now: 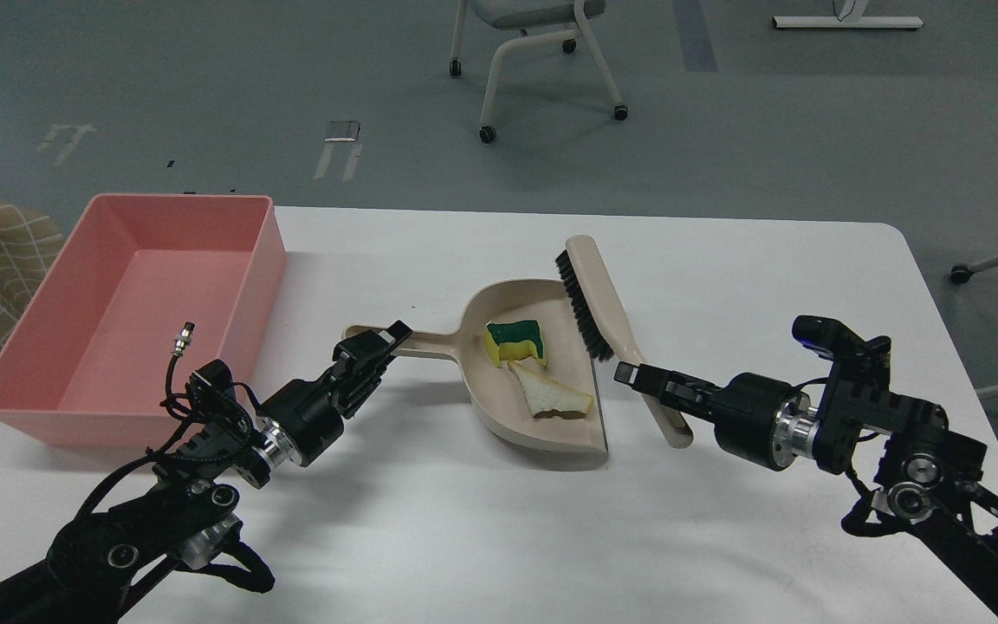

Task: Sweep and dump garbage into bin
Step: 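Lift the brush away and set it down with the right gripper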

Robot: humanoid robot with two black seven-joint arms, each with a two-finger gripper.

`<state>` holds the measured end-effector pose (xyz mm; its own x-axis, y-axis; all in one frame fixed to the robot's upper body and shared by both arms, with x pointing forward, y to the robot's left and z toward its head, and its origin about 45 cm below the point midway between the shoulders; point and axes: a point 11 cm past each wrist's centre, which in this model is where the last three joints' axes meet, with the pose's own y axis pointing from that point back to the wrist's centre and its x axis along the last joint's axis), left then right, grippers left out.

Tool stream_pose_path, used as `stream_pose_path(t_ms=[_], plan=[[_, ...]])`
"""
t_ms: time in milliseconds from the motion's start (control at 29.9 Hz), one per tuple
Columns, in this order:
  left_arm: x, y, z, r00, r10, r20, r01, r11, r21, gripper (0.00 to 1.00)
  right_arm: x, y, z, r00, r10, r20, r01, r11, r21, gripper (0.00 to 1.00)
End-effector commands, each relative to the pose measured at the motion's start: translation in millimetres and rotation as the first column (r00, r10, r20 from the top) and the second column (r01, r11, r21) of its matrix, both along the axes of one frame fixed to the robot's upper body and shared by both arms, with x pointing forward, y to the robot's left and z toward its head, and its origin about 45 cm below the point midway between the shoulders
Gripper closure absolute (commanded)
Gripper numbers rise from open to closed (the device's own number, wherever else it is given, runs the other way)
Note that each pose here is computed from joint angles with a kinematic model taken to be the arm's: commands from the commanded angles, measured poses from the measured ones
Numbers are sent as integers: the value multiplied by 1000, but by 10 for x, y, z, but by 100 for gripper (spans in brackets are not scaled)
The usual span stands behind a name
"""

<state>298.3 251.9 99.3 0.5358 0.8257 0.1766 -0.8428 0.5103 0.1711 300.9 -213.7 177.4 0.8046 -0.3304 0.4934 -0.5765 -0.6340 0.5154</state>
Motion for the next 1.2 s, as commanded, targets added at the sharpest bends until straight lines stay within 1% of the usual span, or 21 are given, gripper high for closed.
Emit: stream_pose_path(t_ms=[0,100,167,268,368,435,535,569,702,903,1137,1171], plan=[[9,6,6,1000,12,-2,-12,1000,-13,100,31,-306,46,999,-48,3,48,998,-39,100],[26,22,22,1000,24,2,-24,1000,-19,100,12,-600,32,994,-108,0,108,991,-78,100],[33,23,31,1000,25,4,-25,999,-21,100,-12,-709,3,992,-128,-9,126,987,-98,100],[58,26,63,999,30,13,-29,999,-26,100,-72,-1024,-46,986,-164,-26,156,971,-179,100],[119,46,120,999,45,25,-44,998,-39,100,-177,-1181,-122,981,-185,-52,170,962,-214,100],[199,86,213,996,75,43,-72,995,-69,100,-259,-1334,-137,972,-225,-59,207,953,-223,100],[269,63,296,995,72,65,-67,995,-76,100,-383,-1499,-173,957,-282,-73,260,940,-221,100],[269,63,297,995,72,65,-67,995,-76,100,-384,-1500,-174,957,-282,-73,260,940,-221,100],[309,82,342,995,70,76,-65,995,-72,100,-575,-1757,-174,941,-327,-86,296,920,-258,100],[358,100,399,993,69,92,-63,996,-67,100,-698,-1898,-178,926,-365,-92,330,905,-267,100],[435,94,483,991,65,114,-57,996,-65,100,-704,-1877,-200,925,-368,-97,335,907,-256,100],[445,114,494,991,66,117,-59,996,-60,100,-696,-1884,-198,924,-370,-94,336,906,-258,96]])
